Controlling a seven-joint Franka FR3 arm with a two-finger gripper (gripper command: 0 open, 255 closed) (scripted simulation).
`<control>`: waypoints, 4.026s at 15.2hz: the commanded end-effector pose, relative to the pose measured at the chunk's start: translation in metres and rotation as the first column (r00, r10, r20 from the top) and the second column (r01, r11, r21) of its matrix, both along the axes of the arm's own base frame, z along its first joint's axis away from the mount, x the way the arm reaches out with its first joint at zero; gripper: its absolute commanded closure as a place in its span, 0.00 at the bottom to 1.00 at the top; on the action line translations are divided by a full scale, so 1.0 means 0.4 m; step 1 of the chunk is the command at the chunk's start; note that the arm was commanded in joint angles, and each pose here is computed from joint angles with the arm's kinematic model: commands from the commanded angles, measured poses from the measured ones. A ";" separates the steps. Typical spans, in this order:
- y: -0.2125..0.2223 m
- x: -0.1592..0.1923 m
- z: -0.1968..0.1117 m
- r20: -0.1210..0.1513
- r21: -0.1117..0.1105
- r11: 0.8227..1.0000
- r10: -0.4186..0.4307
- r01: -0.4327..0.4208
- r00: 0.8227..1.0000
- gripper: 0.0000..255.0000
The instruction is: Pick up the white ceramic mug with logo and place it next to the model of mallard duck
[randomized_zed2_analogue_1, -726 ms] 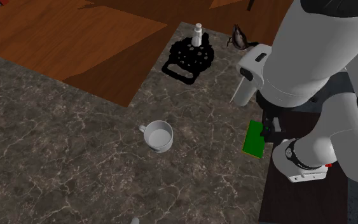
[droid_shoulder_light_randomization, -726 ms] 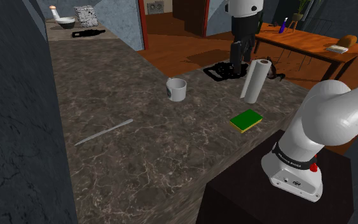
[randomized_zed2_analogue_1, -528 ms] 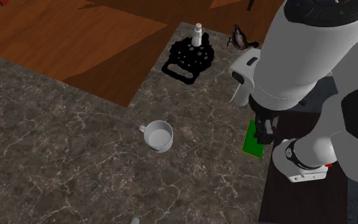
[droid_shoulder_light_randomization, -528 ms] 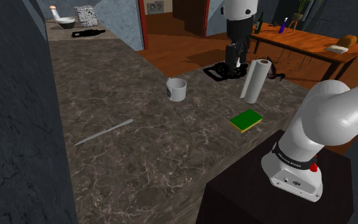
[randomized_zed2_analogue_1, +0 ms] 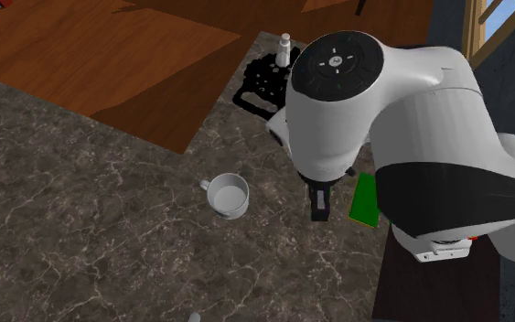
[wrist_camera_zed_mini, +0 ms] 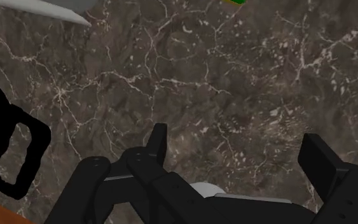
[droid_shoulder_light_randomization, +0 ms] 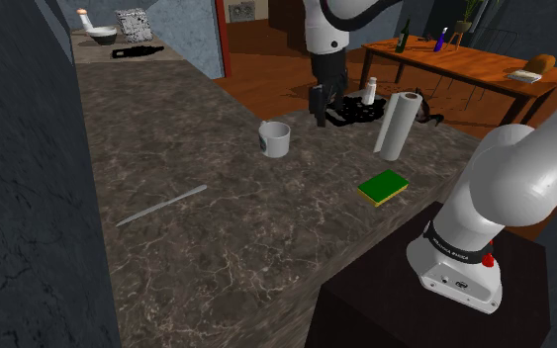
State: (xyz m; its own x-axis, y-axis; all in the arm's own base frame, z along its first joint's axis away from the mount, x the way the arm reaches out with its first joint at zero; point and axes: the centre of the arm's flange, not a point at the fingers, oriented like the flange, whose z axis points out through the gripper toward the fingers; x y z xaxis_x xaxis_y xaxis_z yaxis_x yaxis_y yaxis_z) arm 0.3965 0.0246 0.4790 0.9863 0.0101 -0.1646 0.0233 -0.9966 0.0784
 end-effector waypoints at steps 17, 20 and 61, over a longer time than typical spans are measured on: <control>0.082 0.468 -0.277 0.045 0.020 1.000 0.011 -0.012 0.999 0.00; 0.079 0.463 -0.317 0.045 0.020 1.000 0.011 -0.012 0.999 0.00; 0.076 0.457 -0.099 0.045 0.020 1.000 0.011 -0.012 0.999 1.00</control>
